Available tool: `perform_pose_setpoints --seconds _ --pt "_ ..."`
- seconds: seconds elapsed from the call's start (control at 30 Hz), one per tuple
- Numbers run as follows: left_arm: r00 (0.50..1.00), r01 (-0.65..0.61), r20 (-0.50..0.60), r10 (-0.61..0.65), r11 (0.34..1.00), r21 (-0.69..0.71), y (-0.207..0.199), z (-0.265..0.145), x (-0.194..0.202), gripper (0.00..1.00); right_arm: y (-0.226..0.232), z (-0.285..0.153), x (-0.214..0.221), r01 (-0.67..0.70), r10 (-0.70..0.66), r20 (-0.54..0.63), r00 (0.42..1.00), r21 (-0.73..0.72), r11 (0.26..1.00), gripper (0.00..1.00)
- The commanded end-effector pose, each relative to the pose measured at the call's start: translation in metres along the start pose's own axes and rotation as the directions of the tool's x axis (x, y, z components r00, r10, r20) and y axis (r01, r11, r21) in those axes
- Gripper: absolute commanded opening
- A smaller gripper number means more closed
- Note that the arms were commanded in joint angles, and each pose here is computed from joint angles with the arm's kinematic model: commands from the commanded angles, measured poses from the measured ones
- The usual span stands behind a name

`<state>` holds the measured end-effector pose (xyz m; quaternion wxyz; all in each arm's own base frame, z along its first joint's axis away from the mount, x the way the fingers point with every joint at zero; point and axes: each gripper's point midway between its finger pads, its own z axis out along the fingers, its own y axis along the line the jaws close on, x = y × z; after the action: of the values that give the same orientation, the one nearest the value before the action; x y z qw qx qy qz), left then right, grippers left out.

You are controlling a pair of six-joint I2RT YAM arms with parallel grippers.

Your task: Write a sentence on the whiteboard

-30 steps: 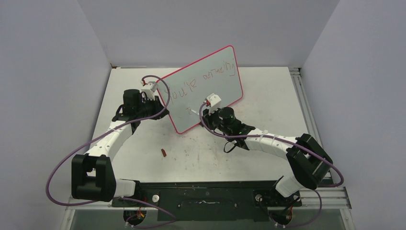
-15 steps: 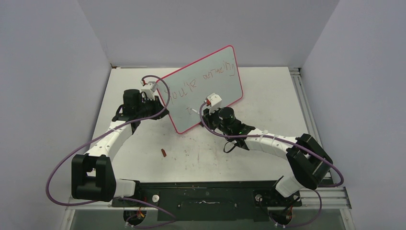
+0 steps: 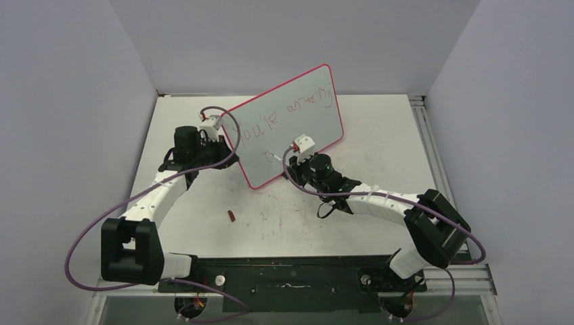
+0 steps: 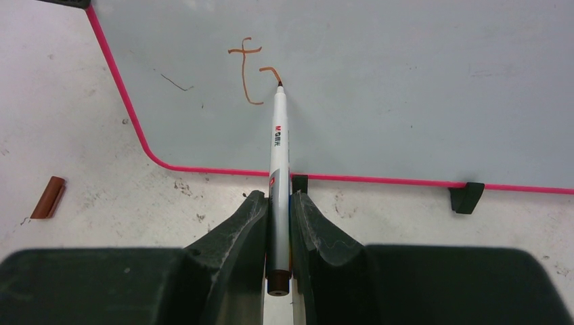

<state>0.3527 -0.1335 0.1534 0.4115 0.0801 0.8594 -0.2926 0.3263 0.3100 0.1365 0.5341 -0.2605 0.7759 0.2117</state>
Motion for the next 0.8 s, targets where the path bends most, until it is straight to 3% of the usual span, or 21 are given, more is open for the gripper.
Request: perform_pose_setpoints --seconds 0.0,0.77 --pt "0.998 -0.04 0.045 0.037 0.998 0.054 -0.018 -0.003 -0.022 0.07 -0.004 -0.007 -0.007 -0.011 0.01 0.032 0.999 0.032 0.999 0.05" --pt "0.998 -0.043 0.049 0.041 0.998 0.053 -0.019 -0.004 -0.023 0.07 -0.001 -0.008 -0.01 -0.012 0.011 0.043 0.999 0.035 0.999 0.05"
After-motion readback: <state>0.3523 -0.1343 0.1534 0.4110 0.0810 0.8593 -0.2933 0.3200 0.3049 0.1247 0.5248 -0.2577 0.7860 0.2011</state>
